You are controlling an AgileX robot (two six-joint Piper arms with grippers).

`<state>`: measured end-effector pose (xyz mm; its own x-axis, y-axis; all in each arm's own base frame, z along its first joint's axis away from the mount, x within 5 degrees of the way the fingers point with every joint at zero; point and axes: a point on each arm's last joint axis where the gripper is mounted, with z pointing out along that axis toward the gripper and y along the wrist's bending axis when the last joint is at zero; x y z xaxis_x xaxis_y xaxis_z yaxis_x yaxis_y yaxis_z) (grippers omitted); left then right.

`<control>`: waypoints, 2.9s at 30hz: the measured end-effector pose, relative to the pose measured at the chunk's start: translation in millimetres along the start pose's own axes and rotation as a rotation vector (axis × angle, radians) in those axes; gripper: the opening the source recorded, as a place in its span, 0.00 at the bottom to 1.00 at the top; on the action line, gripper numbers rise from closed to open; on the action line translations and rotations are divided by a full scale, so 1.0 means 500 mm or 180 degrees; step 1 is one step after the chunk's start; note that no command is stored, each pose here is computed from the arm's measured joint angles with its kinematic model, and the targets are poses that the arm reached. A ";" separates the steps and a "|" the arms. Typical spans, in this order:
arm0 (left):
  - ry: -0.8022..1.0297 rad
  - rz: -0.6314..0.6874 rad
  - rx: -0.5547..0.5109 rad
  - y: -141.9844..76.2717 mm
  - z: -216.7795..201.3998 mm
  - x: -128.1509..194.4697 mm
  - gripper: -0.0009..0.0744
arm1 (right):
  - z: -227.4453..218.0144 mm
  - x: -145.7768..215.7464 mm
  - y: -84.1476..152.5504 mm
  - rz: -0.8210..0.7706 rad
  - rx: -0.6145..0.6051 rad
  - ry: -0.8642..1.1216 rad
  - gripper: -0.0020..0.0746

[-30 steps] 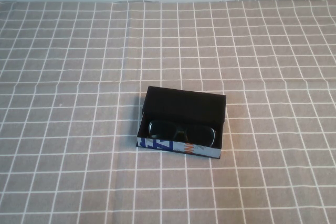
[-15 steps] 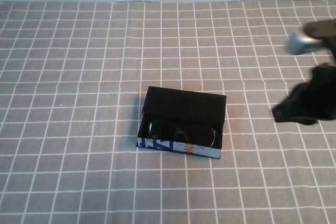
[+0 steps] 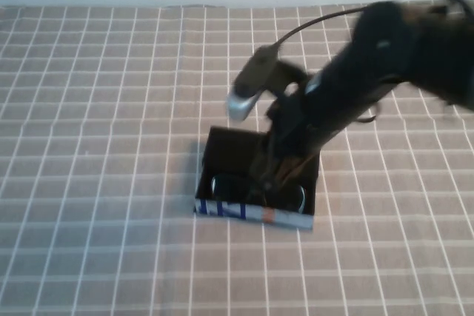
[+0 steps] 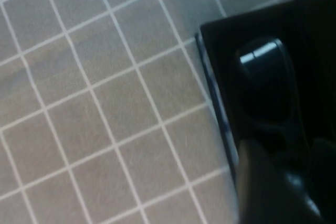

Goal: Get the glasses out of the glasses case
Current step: Pick up the glasses from the glasses case

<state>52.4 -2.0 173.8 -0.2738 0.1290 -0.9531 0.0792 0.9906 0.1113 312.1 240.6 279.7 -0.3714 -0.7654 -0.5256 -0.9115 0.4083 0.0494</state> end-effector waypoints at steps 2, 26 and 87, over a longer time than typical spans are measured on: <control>0.0000 0.0000 0.0000 0.000 0.000 0.000 0.01 | 0.027 -0.017 -0.006 -0.0086 -0.0068 0.0069 0.31; 0.0000 0.0000 0.0000 0.000 0.000 0.000 0.01 | 0.154 -0.016 -0.072 -0.0749 -0.0043 0.0796 0.45; 0.0000 0.0000 0.0000 0.000 0.000 0.000 0.01 | 0.101 -0.072 -0.077 -0.0261 0.0108 0.0716 0.11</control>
<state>52.4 -2.0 173.8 -0.2738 0.1290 -0.9531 0.0792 0.9906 0.1113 369.4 277.8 253.8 -0.3299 -0.8867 -0.3240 -0.9352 0.3538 -0.0161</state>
